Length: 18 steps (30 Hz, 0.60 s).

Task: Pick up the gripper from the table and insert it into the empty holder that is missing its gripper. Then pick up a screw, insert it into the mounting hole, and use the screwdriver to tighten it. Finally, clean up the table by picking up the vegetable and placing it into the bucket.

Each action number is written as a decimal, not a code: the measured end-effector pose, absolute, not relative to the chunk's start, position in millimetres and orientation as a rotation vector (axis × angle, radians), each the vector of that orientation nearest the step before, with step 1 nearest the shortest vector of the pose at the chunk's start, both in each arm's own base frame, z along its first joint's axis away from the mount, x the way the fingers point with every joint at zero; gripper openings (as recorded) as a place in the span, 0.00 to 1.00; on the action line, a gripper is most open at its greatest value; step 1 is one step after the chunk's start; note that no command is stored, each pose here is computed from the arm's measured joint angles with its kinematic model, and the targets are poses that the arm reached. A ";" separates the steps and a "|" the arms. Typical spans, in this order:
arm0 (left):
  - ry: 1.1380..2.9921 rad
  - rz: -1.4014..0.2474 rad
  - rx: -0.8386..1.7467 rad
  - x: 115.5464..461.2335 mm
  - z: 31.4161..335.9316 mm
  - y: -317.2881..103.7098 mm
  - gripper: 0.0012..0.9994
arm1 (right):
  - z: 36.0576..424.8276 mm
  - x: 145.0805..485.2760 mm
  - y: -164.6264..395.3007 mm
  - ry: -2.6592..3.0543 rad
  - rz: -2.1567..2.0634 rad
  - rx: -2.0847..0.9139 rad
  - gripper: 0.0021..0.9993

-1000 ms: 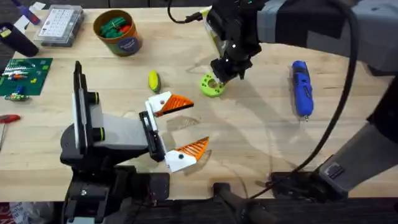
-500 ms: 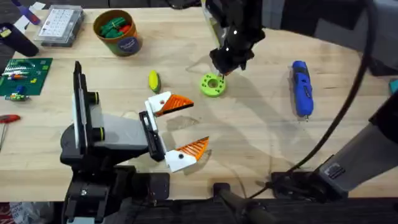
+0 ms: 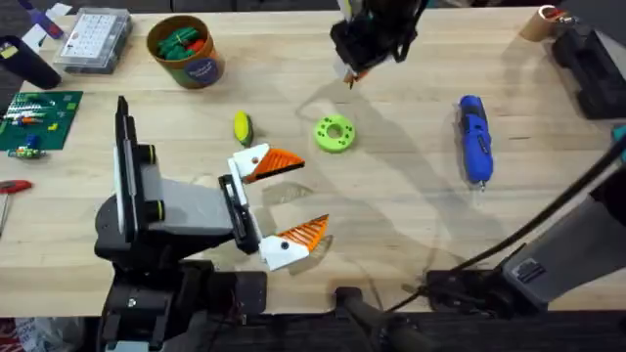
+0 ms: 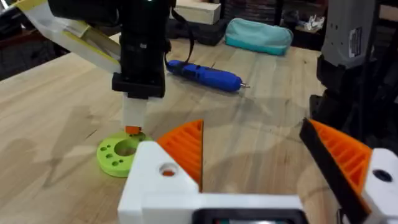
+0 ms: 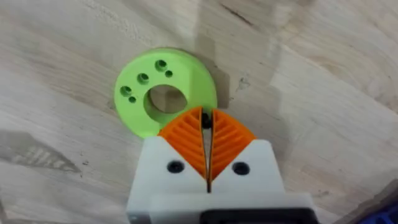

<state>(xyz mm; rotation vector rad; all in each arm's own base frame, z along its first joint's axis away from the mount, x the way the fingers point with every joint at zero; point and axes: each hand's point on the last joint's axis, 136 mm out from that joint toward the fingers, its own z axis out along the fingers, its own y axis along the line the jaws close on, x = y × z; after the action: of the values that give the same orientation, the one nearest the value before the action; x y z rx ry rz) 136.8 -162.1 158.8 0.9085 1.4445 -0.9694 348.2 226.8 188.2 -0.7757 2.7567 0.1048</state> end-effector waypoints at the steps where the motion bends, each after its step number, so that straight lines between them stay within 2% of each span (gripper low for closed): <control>1: 1.445 -0.969 0.908 136.8 158.7 -162.1 0.99 | 194.0 348.9 228.8 2.740 0.108 -0.789 0.00; 5: 1.445 -0.969 0.908 137.0 158.7 -162.0 0.99 | 220.6 350.0 245.1 2.639 0.141 -0.846 0.00; 14: 1.446 -0.967 0.906 137.3 158.7 -161.9 0.99 | 289.6 324.6 258.2 2.412 0.256 -0.927 0.00; 18: 1.446 -0.966 0.906 137.4 158.8 -161.8 0.99 | 297.7 315.8 254.8 2.381 0.281 -0.942 0.00</control>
<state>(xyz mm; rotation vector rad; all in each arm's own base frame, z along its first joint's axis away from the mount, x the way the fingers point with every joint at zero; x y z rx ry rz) 137.4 -161.8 158.8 0.9061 1.4456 -0.9662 315.8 254.8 297.7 -0.9419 2.3810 0.2811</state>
